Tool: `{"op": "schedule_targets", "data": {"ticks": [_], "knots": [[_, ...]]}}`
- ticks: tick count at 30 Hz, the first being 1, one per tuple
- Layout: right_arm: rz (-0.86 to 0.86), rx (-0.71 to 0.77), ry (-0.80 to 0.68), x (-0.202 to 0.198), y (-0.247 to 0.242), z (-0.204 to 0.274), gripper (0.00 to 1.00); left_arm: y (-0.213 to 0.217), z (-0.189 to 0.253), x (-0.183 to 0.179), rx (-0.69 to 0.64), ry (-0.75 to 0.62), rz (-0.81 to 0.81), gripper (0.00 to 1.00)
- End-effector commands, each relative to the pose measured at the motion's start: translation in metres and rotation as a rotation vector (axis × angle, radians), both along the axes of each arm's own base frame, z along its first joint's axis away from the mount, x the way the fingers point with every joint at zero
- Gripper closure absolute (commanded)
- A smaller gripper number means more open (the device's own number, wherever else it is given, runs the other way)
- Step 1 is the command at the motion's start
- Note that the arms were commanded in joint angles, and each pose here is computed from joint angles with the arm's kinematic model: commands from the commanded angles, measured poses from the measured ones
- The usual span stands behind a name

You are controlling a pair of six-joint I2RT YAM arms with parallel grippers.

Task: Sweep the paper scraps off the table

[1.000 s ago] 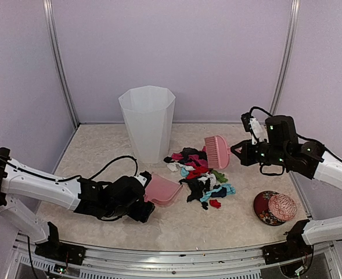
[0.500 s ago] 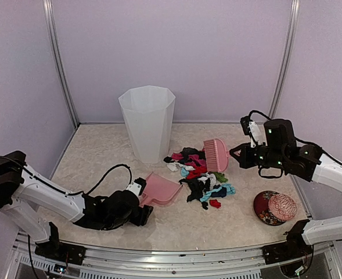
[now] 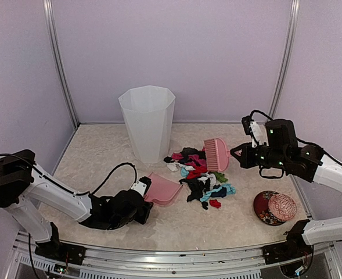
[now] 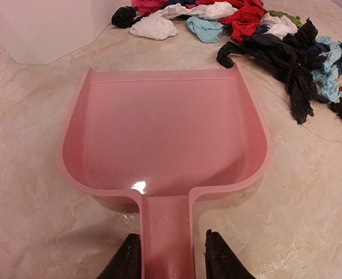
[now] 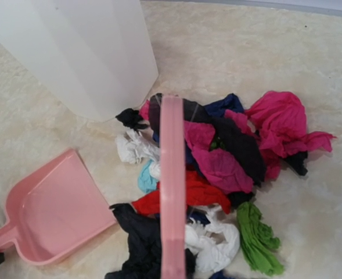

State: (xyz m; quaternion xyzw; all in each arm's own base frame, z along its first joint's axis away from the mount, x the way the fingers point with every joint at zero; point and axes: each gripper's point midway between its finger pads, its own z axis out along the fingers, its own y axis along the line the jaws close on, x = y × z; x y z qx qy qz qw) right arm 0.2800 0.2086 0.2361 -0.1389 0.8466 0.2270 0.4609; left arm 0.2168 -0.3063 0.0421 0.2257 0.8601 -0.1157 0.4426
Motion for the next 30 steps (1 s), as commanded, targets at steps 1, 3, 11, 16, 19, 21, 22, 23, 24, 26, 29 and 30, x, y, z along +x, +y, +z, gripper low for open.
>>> {"op": "schedule_targets", "data": {"ticks": [1,3,11,16,19,21,22,23,24,26,29,30], "knots": [[-0.015,0.019,-0.017,0.003,-0.003,0.006,1.00,-0.008,0.008,0.004,-0.001,-0.029,-0.004,0.67],[-0.014,0.017,-0.018,0.003,-0.003,0.006,1.00,-0.008,0.009,0.004,-0.001,-0.031,-0.008,0.70],[-0.021,0.013,-0.031,0.007,-0.003,0.012,1.00,-0.008,0.002,0.003,0.036,-0.020,-0.016,0.77],[-0.017,0.011,-0.032,0.007,-0.002,0.014,1.00,-0.004,0.000,0.005,0.056,-0.024,-0.005,0.64],[-0.018,0.012,-0.034,0.007,-0.002,0.015,1.00,-0.002,-0.001,0.007,0.062,-0.022,0.001,0.62],[-0.016,0.014,-0.034,0.007,-0.002,0.015,1.00,-0.002,-0.002,0.008,0.061,-0.019,0.002,0.62],[-0.016,0.014,-0.033,0.007,-0.002,0.015,1.00,-0.002,-0.003,0.008,0.062,-0.016,0.001,0.62],[-0.015,0.014,-0.033,0.007,-0.002,0.014,1.00,-0.002,-0.003,0.008,0.062,-0.014,0.000,0.62],[-0.015,0.015,-0.033,0.007,-0.002,0.014,1.00,-0.002,-0.004,0.008,0.060,-0.012,0.000,0.62],[-0.017,0.014,-0.033,0.007,-0.002,0.014,1.00,-0.001,-0.005,0.008,0.059,-0.008,-0.001,0.62],[-0.016,0.016,-0.032,0.006,-0.002,0.014,1.00,-0.002,-0.004,0.009,0.057,-0.008,-0.004,0.66],[-0.016,0.016,-0.032,0.006,-0.002,0.014,1.00,-0.002,-0.004,0.009,0.056,-0.007,-0.007,0.68]]}}
